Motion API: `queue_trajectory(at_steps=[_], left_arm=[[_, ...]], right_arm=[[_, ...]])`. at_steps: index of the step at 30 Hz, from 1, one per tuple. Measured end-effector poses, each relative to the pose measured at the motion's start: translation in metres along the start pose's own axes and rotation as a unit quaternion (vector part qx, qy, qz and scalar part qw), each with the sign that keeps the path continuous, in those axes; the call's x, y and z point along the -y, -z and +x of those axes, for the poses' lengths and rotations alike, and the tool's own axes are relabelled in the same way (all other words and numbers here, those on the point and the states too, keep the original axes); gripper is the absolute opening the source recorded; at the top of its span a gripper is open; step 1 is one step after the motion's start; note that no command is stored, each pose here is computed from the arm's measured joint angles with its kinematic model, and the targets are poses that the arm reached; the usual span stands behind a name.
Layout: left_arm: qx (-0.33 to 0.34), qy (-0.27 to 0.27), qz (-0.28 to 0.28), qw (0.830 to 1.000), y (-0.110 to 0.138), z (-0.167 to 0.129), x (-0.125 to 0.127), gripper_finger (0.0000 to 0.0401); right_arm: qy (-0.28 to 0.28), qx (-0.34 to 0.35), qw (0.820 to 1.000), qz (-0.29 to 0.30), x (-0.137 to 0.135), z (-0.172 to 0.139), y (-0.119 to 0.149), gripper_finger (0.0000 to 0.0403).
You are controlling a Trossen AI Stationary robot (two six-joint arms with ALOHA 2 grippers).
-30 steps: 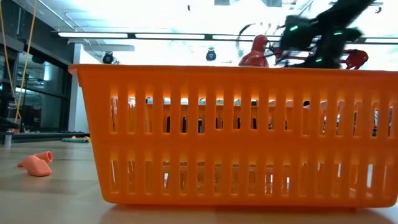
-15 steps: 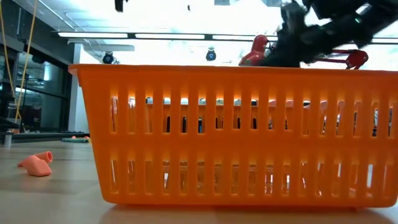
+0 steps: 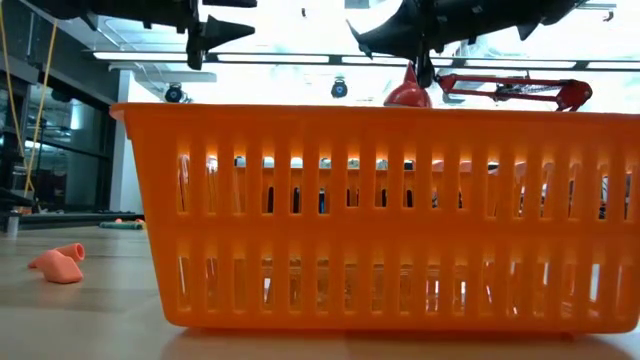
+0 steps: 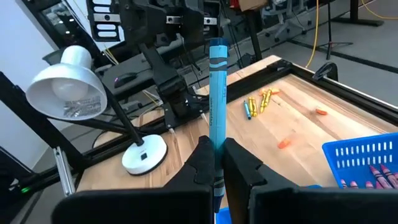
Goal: Sort crayons
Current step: Put the blue crayon into the bottom blue bin
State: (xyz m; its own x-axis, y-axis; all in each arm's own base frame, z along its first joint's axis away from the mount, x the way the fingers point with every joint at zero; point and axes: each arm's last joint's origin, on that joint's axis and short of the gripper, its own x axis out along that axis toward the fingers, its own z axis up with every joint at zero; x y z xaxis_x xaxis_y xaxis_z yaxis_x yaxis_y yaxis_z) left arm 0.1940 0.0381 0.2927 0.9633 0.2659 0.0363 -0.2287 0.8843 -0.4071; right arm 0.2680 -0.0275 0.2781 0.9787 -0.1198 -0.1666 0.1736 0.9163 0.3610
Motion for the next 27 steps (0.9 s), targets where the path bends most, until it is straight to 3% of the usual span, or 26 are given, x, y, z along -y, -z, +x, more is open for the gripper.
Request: queue_trajectory(at_steps=[10, 16, 20, 27], left_arm=[[0.003, 0.002, 0.012, 1.000, 0.000, 0.001, 0.001, 0.0186], [0.003, 0.002, 0.013, 1.000, 0.000, 0.001, 0.001, 0.0186], [0.003, 0.003, 0.013, 1.000, 0.000, 0.001, 0.001, 0.0186], [0.003, 0.003, 0.013, 1.000, 0.000, 0.001, 0.001, 0.0186]], right_arm=[[0.002, -0.007, 1.000, 0.020, 0.001, 0.003, 0.002, 0.0000], [0.044, -0.055, 0.989, 0.128, 0.007, 0.028, 0.032, 0.0000], [0.093, -0.088, 0.965, 0.229, 0.014, 0.047, 0.060, 0.0000], [0.176, -0.099, 0.895, 0.398, 0.027, 0.062, 0.091, 0.0000]])
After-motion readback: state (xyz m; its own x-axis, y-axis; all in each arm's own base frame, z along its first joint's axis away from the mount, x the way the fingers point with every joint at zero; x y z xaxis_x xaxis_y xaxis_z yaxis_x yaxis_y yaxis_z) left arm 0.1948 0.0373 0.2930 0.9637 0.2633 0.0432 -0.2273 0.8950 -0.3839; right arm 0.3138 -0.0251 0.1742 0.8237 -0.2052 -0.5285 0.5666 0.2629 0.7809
